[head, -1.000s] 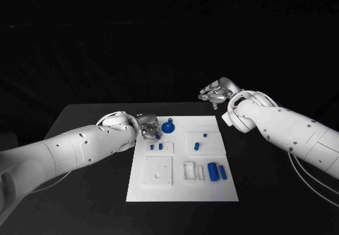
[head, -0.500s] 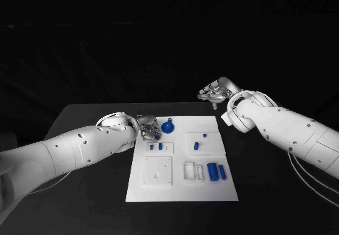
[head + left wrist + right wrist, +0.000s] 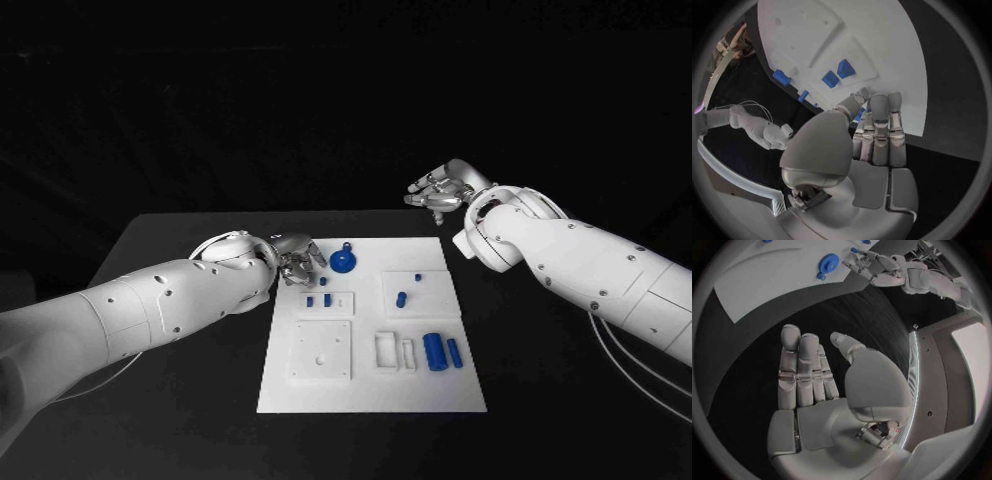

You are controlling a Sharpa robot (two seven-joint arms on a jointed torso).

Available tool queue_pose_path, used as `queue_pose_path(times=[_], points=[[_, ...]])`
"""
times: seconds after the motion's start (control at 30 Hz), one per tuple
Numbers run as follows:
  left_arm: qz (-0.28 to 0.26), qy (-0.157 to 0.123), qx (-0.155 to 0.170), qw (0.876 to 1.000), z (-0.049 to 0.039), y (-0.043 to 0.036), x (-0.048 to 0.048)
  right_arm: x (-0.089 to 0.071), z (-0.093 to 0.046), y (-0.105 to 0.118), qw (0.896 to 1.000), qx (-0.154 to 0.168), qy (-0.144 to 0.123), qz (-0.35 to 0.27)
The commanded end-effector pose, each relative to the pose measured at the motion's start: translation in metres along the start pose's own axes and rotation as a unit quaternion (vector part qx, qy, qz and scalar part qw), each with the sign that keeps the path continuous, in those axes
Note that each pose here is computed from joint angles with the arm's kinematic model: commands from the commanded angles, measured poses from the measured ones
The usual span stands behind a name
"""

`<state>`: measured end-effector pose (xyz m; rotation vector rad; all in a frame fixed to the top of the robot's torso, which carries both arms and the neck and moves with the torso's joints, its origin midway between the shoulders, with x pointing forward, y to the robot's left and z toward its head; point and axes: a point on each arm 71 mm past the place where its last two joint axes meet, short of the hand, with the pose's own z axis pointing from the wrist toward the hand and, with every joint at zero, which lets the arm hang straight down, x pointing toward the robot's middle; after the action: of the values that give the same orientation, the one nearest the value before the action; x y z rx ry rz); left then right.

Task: Assemble the parts on the task board

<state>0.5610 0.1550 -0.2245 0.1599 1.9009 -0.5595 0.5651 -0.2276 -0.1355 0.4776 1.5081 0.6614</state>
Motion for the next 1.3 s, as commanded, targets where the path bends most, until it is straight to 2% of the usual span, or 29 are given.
queue_pose_path(times=[0.03,0.23,0.37,0.47,0.5,0.57,0.67,0.7,0.87,1.0,1.3], points=[[-0.008,-0.018,-0.007,1.0,-0.0009,0.0044,-0.0038,0.004,-0.002,0.0,0.999,-0.008,0.03,-0.015],[-0.031,-0.053,-0.008,0.998,-0.0071,0.0172,-0.0118,0.005,-0.009,-0.005,0.996,-0.023,0.075,-0.051],[-0.115,-0.089,-0.006,0.989,-0.0178,0.0304,-0.0222,0.008,-0.018,-0.011,0.988,-0.036,0.106,-0.103],[-0.199,-0.11,0.0,0.974,-0.0271,0.0386,-0.0298,0.01,-0.026,-0.017,0.982,-0.042,0.121,-0.141],[-0.252,-0.123,0.006,0.96,-0.0333,0.0425,-0.0345,0.011,-0.03,-0.019,0.977,-0.044,0.127,-0.163],[-0.312,-0.135,0.017,0.94,-0.0411,0.0458,-0.0393,0.012,-0.035,-0.023,0.972,-0.046,0.132,-0.189],[-0.372,-0.144,0.032,0.916,-0.0497,0.0471,-0.043,0.014,-0.039,-0.028,0.965,-0.043,0.139,-0.217],[-0.404,-0.147,0.043,0.902,-0.0548,0.047,-0.0446,0.016,-0.042,-0.031,0.961,-0.041,0.142,-0.234],[-0.47,-0.148,0.068,0.867,-0.0682,0.0439,-0.0466,0.025,-0.049,-0.039,0.949,-0.035,0.148,-0.275],[-0.498,-0.146,0.079,0.851,-0.0742,0.041,-0.0466,0.032,-0.053,-0.043,0.945,-0.035,0.148,-0.29],[-0.519,-0.142,0.09,0.838,-0.0774,0.0343,-0.0458,0.052,-0.056,-0.043,0.942,-0.047,0.153,-0.296]])
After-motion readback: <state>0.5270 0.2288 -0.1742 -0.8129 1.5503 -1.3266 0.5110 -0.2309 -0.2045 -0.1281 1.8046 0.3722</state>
